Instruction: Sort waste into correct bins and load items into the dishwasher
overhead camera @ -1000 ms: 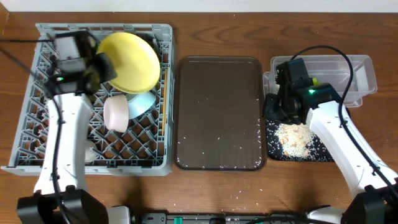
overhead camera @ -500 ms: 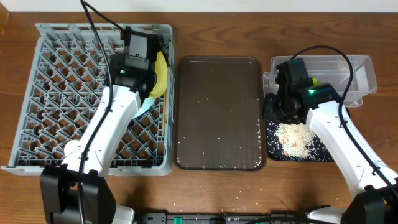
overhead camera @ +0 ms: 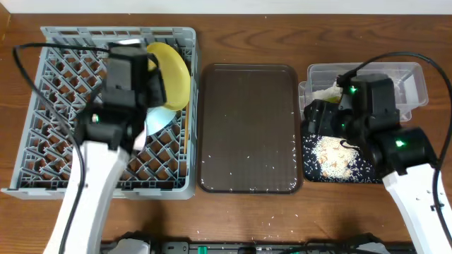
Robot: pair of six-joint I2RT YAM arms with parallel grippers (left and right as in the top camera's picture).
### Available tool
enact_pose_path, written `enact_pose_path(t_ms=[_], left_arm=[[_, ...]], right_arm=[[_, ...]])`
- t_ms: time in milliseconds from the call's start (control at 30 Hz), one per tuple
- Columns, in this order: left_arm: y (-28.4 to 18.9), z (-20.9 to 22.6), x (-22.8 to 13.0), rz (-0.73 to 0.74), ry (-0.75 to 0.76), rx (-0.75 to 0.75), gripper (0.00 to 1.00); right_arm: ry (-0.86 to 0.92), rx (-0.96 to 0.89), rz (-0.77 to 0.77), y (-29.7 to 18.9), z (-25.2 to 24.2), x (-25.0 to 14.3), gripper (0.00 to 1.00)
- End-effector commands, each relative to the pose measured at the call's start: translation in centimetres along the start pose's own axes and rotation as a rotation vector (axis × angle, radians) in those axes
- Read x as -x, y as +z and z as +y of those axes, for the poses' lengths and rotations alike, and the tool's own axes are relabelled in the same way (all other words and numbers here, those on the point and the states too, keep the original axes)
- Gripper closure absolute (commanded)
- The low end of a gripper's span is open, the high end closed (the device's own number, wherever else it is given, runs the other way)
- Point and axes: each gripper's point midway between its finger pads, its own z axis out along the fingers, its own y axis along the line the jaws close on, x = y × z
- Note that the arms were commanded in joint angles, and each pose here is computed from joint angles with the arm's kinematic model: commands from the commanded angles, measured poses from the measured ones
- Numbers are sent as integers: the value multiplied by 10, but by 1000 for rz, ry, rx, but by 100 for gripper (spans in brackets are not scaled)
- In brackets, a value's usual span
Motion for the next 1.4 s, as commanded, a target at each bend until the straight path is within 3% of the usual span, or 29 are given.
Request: enact_pose_path(t_ms=[0, 133, 200, 233, 400, 467, 533, 767, 867, 967, 1067, 1200, 1233, 1267, 1367], left_arm=[[48, 0, -19, 137, -101, -18, 31], [89, -11, -28, 202, -130, -87, 41], [98, -19, -30, 215, -134, -122, 56], [104, -24, -26, 198, -133, -133, 86], [104, -36, 9, 31, 1, -127, 88], [104, -37, 10, 18, 25, -98, 83], [103, -40, 5, 34, 44, -102, 64], [99, -37, -21, 138, 87, -89, 47], [66, -44, -20, 146, 8, -170, 28], [11, -44, -13, 103, -33, -260, 25], [-52, -24, -26, 79, -46, -275, 21], [-99, -8, -39, 35, -51, -285, 13], [-106, -5, -42, 29, -52, -287, 12], [-120, -1, -44, -2, -56, -295, 11], [-132, 3, -45, -32, -60, -303, 11]], right_arm=[[-1, -7, 22, 1, -2, -4, 27], [2, -16, 41, 1, -4, -9, 26], [2, -17, 42, 1, -5, -9, 26], [2, -17, 42, 1, -5, -9, 26], [1, -13, 33, 1, -4, -7, 25], [1, -17, 33, 1, -4, -7, 24], [2, -18, 36, 1, -5, -8, 24], [2, -21, 42, 1, -5, -9, 24], [3, -25, 52, 1, -6, -12, 24], [-8, -21, 53, 1, -6, -12, 25], [-133, 46, 67, 0, 7, -15, 28], [-223, 136, 62, -8, 30, -21, 27], [-231, 165, 61, -11, 37, -23, 25], [-251, 259, 68, -19, 56, -29, 1], [-271, 373, 112, -25, 79, -41, 1]])
